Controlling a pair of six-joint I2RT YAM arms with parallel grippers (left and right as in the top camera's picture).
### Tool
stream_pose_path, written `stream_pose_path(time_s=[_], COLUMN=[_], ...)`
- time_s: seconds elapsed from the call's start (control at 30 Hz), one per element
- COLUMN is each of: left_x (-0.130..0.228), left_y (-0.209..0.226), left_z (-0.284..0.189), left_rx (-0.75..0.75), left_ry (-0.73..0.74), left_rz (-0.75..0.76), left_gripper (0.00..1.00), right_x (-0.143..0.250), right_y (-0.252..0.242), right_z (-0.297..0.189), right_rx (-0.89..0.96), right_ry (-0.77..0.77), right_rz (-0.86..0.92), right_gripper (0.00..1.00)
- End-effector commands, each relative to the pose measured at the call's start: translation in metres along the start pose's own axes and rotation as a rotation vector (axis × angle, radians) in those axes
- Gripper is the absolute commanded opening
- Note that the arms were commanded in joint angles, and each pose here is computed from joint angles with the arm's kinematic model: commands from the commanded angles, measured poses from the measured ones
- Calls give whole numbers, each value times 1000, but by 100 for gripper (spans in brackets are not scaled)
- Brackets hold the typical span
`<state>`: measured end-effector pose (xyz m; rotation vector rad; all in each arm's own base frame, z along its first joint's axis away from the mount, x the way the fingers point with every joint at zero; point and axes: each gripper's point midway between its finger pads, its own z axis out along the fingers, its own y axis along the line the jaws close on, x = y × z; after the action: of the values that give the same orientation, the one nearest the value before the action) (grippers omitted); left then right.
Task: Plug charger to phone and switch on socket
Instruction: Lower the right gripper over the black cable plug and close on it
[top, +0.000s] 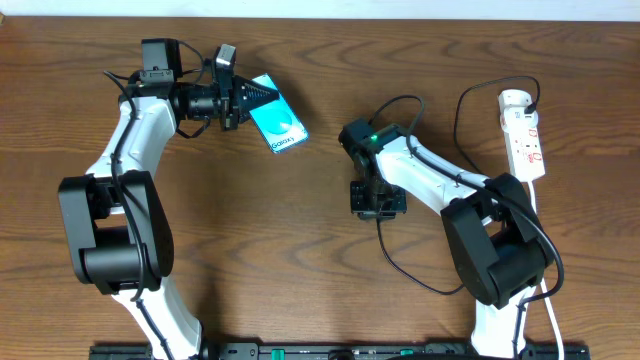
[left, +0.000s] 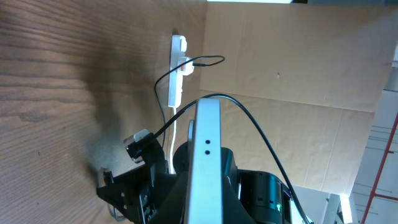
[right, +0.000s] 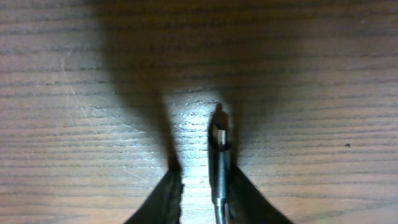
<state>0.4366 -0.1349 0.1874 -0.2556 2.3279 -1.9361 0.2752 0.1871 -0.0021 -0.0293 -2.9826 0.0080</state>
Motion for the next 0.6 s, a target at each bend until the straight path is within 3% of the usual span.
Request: stream_pose_path(time_s=[0.0, 0.3, 0.57], left_x=[3, 3, 3], left_y=[-12, -12, -12], left_z=[-3, -3, -3], left_rx=[35, 35, 35], left_ry=[14, 14, 14], left_rz=[44, 44, 44], left_gripper=[7, 7, 7], right_x=[2, 0, 0], right_y=[-1, 0, 0], right_z=[5, 5, 5], right_rx=[8, 6, 6], right_ry=[12, 5, 4], right_rz=[10, 8, 9], right_gripper=[18, 18, 10])
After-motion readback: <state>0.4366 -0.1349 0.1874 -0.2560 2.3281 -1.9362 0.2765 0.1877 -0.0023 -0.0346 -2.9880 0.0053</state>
